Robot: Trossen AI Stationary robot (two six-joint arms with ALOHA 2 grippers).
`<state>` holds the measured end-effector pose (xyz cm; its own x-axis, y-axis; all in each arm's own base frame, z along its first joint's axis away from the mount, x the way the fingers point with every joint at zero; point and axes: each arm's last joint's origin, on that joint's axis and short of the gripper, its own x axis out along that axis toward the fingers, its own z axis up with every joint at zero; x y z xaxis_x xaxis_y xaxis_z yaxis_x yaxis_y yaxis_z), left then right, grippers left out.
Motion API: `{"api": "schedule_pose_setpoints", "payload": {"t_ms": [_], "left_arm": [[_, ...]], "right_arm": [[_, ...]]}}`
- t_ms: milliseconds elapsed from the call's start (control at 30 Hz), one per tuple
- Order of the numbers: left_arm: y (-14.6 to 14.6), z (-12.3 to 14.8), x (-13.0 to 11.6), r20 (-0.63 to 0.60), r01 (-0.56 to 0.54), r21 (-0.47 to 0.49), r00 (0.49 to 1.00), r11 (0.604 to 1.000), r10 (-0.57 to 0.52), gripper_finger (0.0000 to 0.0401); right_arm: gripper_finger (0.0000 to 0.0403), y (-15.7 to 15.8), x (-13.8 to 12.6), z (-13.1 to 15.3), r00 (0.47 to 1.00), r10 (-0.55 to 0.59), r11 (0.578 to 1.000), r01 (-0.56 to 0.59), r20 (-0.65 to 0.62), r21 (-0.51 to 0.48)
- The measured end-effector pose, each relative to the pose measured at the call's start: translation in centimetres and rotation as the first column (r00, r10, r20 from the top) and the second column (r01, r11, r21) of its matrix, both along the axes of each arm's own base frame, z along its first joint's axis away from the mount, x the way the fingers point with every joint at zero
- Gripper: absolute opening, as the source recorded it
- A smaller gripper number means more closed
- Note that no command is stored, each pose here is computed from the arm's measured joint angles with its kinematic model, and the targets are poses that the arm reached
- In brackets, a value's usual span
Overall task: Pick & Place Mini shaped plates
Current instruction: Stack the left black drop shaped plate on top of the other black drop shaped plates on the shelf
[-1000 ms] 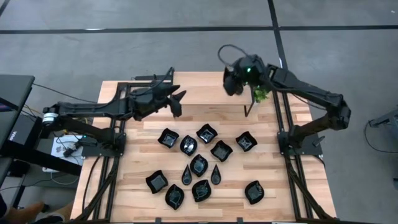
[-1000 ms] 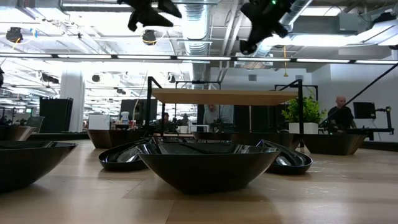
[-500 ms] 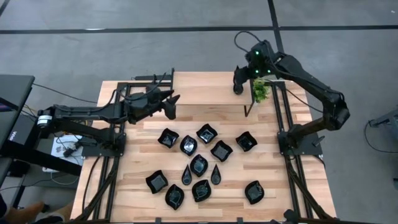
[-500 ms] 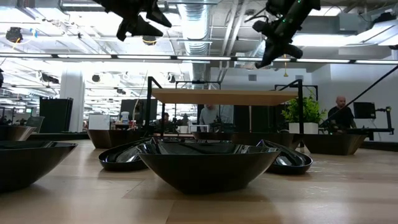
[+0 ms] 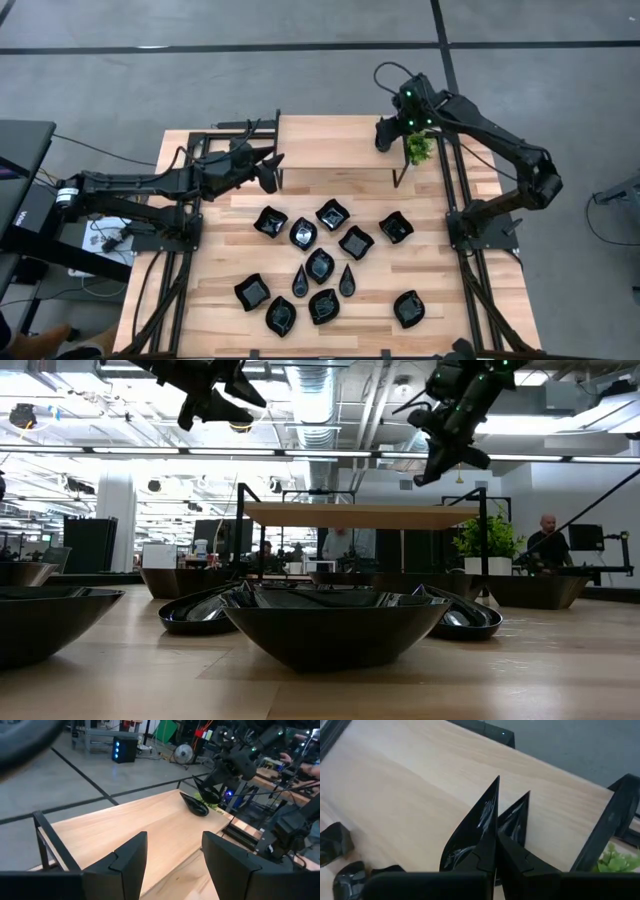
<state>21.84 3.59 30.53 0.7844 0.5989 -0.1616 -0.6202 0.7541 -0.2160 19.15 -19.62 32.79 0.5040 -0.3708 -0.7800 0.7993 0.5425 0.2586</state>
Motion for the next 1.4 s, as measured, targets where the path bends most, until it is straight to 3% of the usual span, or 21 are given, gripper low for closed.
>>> {"api": "schedule_pose_setpoints", "payload": {"t_ms": [300, 633, 1400], "left_arm": [[0.0, 0.0, 0.0, -0.048, 0.019, 0.066, 0.999, 0.998, -0.016, 0.0191], [0.0, 0.0, 0.0, -0.049, 0.019, 0.066, 0.999, 0.998, -0.016, 0.0191], [0.0, 0.0, 0.0, -0.059, 0.023, 0.083, 0.998, 0.996, -0.018, 0.0191]], "right_arm": [[0.0006, -0.5, -0.5, -0.5, 1.0, -0.005, 1.0, 0.005, -0.013, -0.012], [0.0006, -2.2, 0.7, -2.6, 0.999, 0.02, 0.999, -0.019, -0.043, 0.03], [0.0006, -2.9, 0.3, -3.2, 0.998, -0.016, 0.997, 0.021, -0.053, 0.079]]}}
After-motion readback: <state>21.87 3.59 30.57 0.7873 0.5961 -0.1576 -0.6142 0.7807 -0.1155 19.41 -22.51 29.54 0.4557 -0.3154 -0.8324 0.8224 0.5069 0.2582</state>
